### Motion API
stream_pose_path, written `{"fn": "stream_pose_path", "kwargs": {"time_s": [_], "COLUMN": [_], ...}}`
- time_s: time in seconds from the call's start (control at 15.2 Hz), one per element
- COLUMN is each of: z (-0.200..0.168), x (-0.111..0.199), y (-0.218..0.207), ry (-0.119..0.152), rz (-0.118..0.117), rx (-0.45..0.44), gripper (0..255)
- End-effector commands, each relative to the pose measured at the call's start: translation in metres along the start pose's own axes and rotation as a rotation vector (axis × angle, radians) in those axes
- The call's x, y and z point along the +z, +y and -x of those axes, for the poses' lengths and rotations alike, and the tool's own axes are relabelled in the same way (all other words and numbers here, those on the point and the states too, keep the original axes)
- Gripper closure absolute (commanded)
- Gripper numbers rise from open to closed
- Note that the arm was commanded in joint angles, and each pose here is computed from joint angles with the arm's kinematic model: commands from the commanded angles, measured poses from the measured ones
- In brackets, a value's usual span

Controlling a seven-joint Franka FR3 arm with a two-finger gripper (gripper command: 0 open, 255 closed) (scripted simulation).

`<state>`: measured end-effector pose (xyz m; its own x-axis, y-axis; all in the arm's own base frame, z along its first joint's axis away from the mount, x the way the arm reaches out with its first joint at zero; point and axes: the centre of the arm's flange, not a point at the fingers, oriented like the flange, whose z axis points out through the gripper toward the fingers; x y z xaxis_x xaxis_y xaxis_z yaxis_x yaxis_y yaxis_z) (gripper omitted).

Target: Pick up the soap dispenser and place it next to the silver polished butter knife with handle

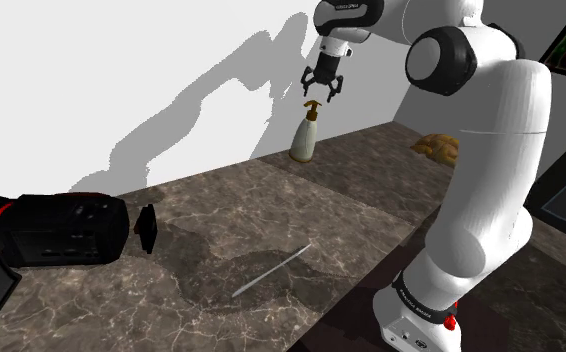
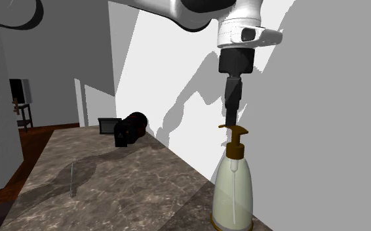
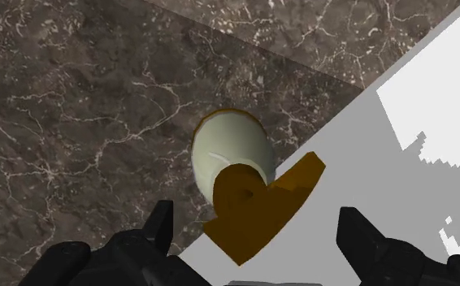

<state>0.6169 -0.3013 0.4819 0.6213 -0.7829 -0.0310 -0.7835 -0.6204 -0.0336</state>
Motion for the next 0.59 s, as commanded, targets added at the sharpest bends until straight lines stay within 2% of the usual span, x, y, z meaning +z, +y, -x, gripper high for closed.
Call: {"fn": "stream_pose_path", "kwargs": {"time_s": [0.0, 0.53], "z": [-0.019, -0.019], "x": [0.007, 0.047], "y": [0.007, 0.007], "ry": [-0.005, -0.004], "rz": [-0.003, -0.003], "rx": [0.037, 0.037], "gripper": [0, 0]}}
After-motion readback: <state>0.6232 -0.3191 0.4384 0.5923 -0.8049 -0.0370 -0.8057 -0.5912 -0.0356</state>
